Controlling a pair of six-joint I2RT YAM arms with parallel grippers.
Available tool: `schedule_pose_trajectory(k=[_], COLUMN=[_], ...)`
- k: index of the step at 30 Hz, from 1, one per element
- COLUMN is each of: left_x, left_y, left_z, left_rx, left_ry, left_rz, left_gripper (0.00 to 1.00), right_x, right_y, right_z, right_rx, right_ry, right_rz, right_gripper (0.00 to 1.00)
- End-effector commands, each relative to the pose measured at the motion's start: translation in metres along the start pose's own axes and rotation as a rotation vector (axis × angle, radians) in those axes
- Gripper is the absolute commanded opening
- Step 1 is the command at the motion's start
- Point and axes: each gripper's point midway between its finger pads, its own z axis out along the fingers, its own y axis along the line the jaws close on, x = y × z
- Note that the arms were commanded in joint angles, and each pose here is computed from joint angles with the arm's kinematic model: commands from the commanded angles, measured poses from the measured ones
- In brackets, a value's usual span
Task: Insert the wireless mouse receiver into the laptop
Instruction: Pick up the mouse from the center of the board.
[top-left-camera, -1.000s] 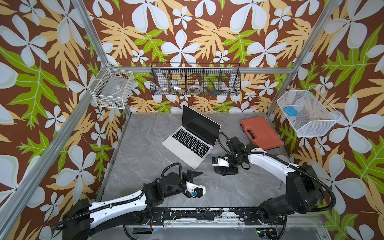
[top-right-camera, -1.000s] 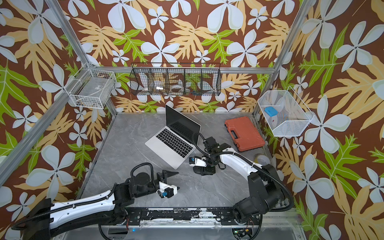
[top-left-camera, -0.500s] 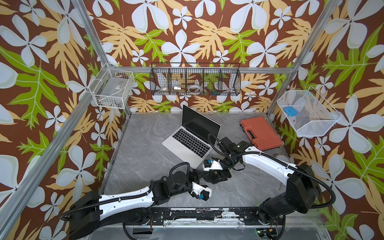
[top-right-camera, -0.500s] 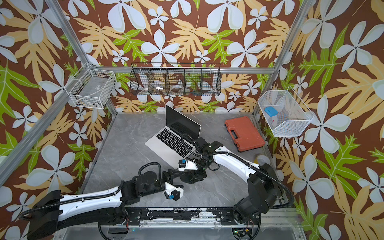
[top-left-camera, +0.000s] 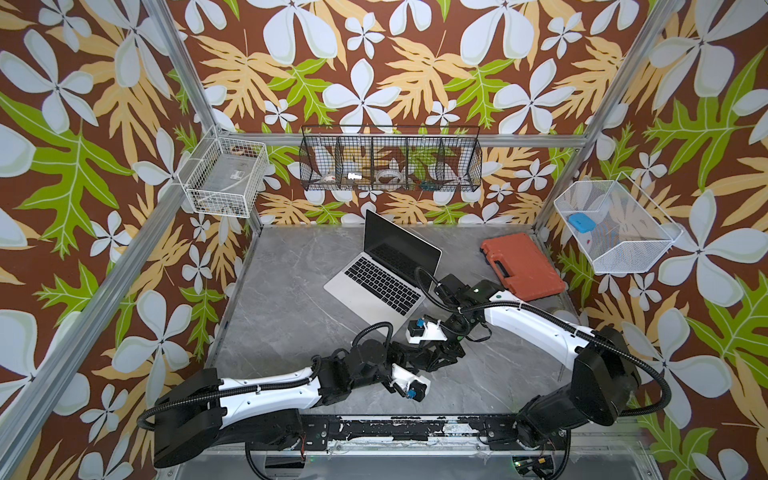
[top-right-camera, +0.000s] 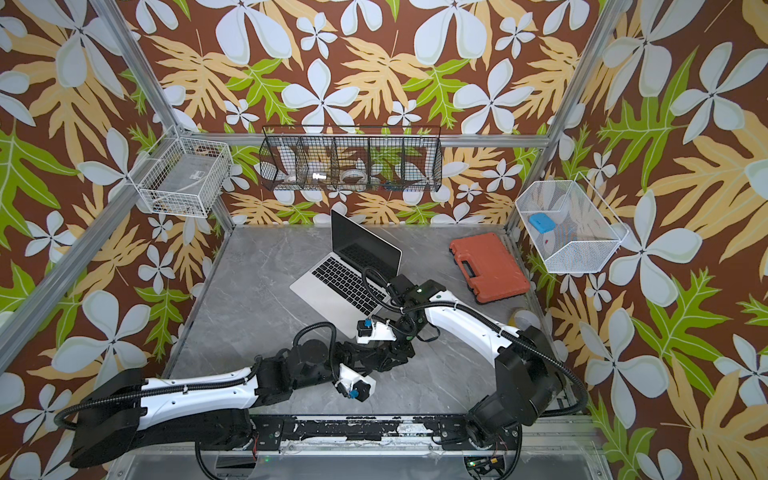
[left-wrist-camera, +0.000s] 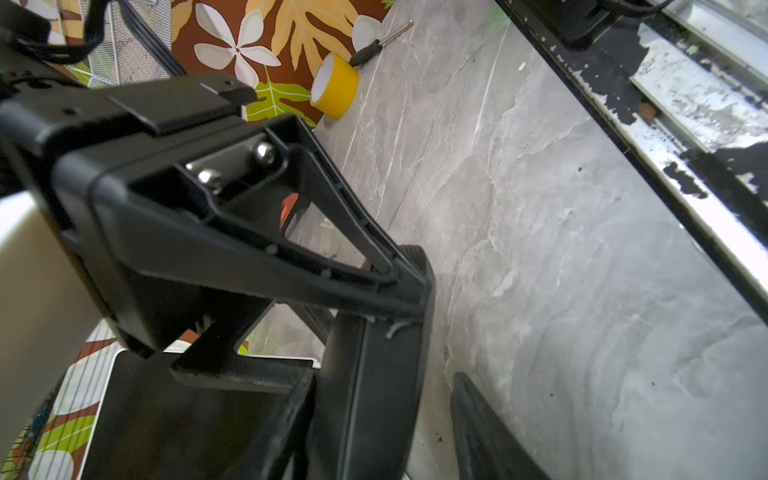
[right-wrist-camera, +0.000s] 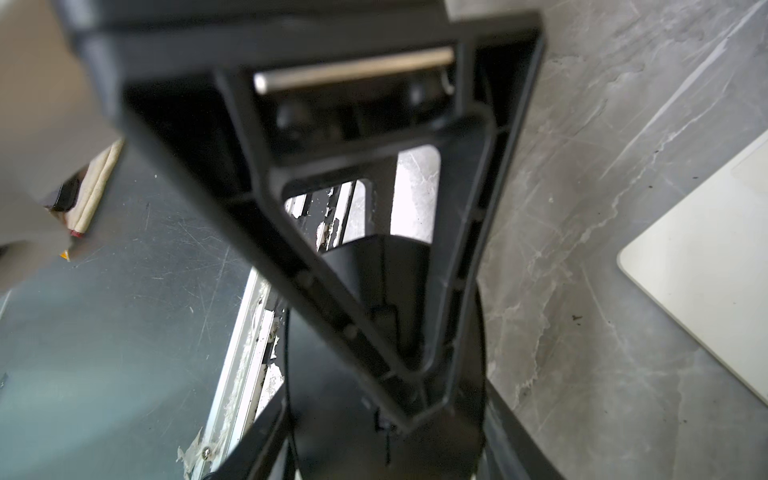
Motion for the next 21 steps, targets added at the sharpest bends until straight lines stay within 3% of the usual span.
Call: schedule_pose_trajectory(k=[1, 7, 11, 13, 16, 19, 21], left_x=[-0.006, -0.007, -0.011, -0.015, -0.019, -0.009, -0.003], left_y=[0.002, 0.0, 0.012, 0.019, 0.026, 0.035, 0.039], left_z=[0.001, 0.003, -0.003, -0.009, -0.02, -0.033, -0.038], left_rx=[-0.012, -0.021, -0.041, -0.034, 0.019, 0.051, 0.078], left_ry=[-0.022, -0.02, -0.019, -0.016, -0.047, -0.074, -0.117], left_rz=[0.013, 0.015, -0.112, -0.246, -0.521, -0.899, -1.108], left_gripper=[0.44, 0.28, 0.18, 0.14, 0.11, 0.05, 0.04], right_x=[-0.006, -0.006, -0.007, -0.015, -0.033, -0.061, -0.078], right_y=[0.007, 0.009, 0.009, 0.006, -0.013, -0.018, -0.026], right_z=[-0.001, 0.0, -0.004, -0.011, -0.032, -0.067, -0.097], right_rx=[-0.038, -0.051, -0.026, 0.032, 0.231, 0.428, 0.577], right_ry=[-0.033, -0.034, -0.032, -0.057, -0.13, -0.307, -0.485], right_rz=[0.002, 0.009, -0.005, -0.014, 0.057, 0.09, 0.184], right_gripper=[0.44, 0.43, 0.51, 0.58, 0.81, 0.99, 0.99])
